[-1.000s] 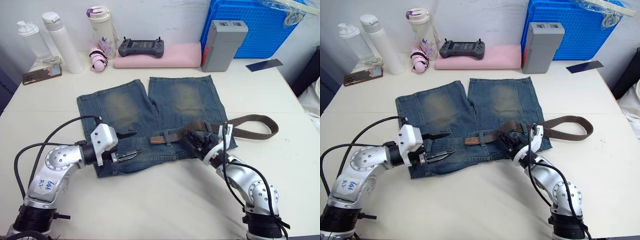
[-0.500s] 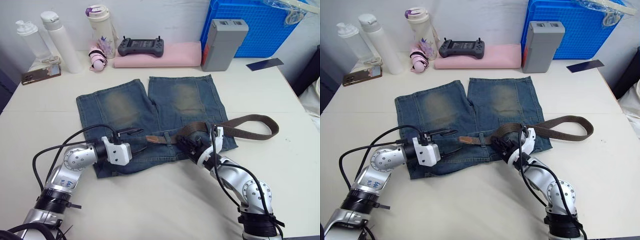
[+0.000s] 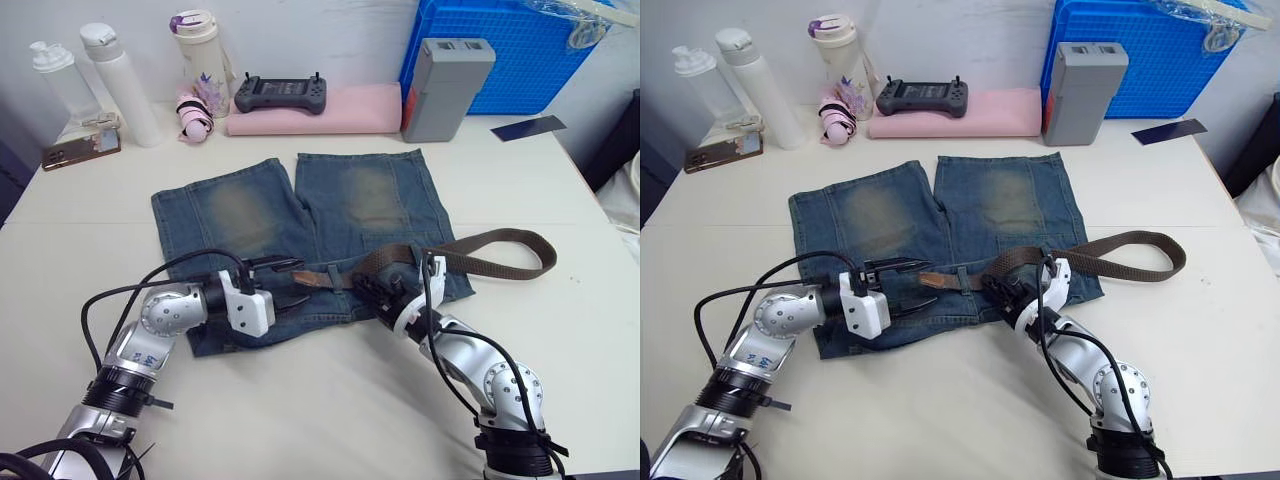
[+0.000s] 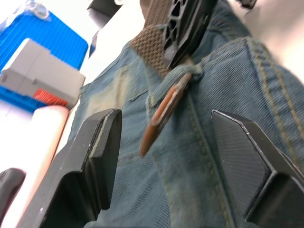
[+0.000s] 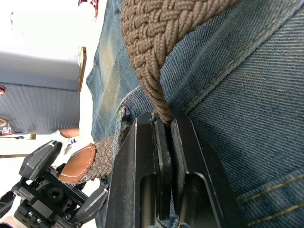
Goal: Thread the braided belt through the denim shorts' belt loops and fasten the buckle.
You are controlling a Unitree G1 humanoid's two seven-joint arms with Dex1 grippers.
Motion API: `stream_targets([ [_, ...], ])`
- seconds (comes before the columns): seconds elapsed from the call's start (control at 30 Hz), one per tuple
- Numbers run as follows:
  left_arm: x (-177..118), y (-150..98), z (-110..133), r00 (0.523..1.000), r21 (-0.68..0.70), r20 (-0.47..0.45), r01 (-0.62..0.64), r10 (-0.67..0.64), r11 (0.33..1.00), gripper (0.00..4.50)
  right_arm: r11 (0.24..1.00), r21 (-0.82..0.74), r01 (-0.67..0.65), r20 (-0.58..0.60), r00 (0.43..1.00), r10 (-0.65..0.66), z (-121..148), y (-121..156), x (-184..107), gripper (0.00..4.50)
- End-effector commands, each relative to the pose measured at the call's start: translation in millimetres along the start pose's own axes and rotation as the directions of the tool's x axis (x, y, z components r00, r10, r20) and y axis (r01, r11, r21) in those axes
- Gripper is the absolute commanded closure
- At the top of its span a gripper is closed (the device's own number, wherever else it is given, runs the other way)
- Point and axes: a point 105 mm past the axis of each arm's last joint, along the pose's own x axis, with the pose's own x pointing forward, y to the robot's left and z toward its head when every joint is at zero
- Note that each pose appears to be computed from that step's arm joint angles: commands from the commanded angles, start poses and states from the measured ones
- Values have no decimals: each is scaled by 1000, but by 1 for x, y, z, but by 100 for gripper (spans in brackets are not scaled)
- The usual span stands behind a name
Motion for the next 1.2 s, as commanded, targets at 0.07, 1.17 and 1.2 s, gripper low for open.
stream_targets([
  [0.07, 0, 3, 2, 1000, 11, 11, 1, -1, 1000, 329, 999, -21, -44, -3, 999, 44, -2, 12, -3, 450],
  [1.17, -14, 11, 6, 998, -42, -39, -46, 45, 998, 450, -500, -827, -258, -165, 961, -223, 0, -20, -18, 129],
  [1.2, -14, 11, 6, 998, -41, -40, -47, 45, 998, 450, -480, -839, -254, -158, 960, -232, 0, -23, -18, 169],
])
